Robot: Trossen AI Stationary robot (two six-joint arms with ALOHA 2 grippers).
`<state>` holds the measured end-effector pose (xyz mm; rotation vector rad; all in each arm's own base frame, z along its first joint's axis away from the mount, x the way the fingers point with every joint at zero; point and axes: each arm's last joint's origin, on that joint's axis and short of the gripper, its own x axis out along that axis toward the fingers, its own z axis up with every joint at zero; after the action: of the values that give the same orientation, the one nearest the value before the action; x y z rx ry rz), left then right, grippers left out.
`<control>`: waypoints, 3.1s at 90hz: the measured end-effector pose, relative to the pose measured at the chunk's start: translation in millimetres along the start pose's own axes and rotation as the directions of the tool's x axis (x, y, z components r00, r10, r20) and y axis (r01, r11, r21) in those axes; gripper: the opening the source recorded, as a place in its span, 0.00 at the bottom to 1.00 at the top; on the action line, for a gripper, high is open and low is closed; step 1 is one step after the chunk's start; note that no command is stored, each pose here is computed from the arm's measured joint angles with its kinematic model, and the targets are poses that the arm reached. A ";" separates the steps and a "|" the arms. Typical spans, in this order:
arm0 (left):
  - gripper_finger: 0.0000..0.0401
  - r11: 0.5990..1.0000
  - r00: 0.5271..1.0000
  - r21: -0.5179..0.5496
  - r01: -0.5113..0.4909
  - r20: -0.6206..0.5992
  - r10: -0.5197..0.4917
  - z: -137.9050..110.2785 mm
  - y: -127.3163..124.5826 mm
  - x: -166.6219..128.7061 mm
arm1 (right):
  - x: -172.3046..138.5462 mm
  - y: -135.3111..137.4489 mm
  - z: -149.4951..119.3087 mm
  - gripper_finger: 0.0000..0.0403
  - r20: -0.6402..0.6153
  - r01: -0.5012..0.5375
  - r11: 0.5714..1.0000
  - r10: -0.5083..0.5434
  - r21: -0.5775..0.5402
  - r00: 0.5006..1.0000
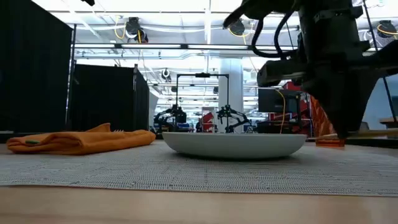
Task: Set table place
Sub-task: Put the gold table knife on the gray table mat to the right of the blue plate, then put the green spoon on the gray table mat to the right of the gold table knife
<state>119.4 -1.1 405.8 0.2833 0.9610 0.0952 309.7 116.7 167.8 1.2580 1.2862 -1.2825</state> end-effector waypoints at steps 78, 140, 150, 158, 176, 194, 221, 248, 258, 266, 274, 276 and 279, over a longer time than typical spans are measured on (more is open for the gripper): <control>0.32 1.000 0.998 -0.016 -0.007 0.056 0.008 -5.8 1.5 -9.4 | 13.0 -0.2 0.7 0.19 -0.005 -0.043 0.998 0.043 0.053 0.999; 0.32 0.999 0.998 -0.020 -0.039 0.040 0.040 -7.2 2.4 -9.7 | -48.2 7.8 -36.9 0.19 0.167 -0.231 0.956 0.261 -0.179 0.951; 0.32 0.994 0.994 -0.013 -0.107 0.010 0.107 -9.3 4.2 -9.7 | -65.9 10.3 -41.4 0.19 0.232 -0.263 0.925 0.329 -0.274 0.915; 0.32 0.988 0.988 -0.013 -0.157 0.003 0.157 -9.5 5.6 -9.9 | -78.5 9.8 -45.7 0.19 0.290 -0.267 0.897 0.376 -0.351 0.880; 0.32 0.962 0.960 -0.026 -0.271 -0.076 0.269 -8.0 12.3 -0.9 | -93.8 8.0 -55.4 0.19 0.345 -0.208 0.803 0.453 -0.559 0.822; 0.32 0.956 0.929 -0.070 -0.285 -0.267 0.257 -12.8 16.7 50.4 | -94.4 8.9 -60.4 0.19 0.329 -0.120 0.688 0.485 -0.716 0.810; 0.32 0.906 0.937 -0.294 -0.303 -0.267 0.227 -15.4 57.7 116.3 | -95.1 10.1 -60.4 0.19 0.341 0.012 0.550 0.501 -0.835 0.796; 0.32 0.830 0.866 -0.428 -0.359 -0.483 0.125 -50.6 122.5 169.3 | -103.9 3.8 -59.3 0.19 0.334 0.063 0.475 0.513 -0.878 0.791; 0.32 0.804 0.844 -0.460 -0.376 -0.529 0.092 -60.8 136.4 189.0 | -112.5 -1.6 -57.8 0.19 0.323 0.066 0.447 0.529 -0.892 0.785; 0.32 0.780 0.834 -0.490 -0.389 -0.546 0.073 -67.1 144.5 201.9 | -121.7 -7.5 -55.1 0.19 0.315 0.069 0.425 0.543 -0.903 0.778; 0.32 0.755 0.833 -0.533 -0.381 -0.553 0.030 -75.0 151.5 213.2 | -131.7 -14.1 -52.6 0.19 0.323 0.080 0.410 0.569 -0.909 0.756; 0.32 0.749 0.832 -0.544 -0.377 -0.554 0.016 -77.2 153.0 216.3 | -134.2 -15.9 -52.1 0.19 0.326 0.085 0.405 0.576 -0.910 0.750; 0.32 0.736 0.831 -0.562 -0.377 -0.557 0.001 -80.3 155.3 221.1 | -137.4 -18.5 -51.7 0.19 0.326 0.091 0.395 0.584 -0.914 0.743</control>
<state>187.1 208.9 230.3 -0.3274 1.3764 0.7364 305.2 160.6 309.0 0.1521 0.9397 -0.4559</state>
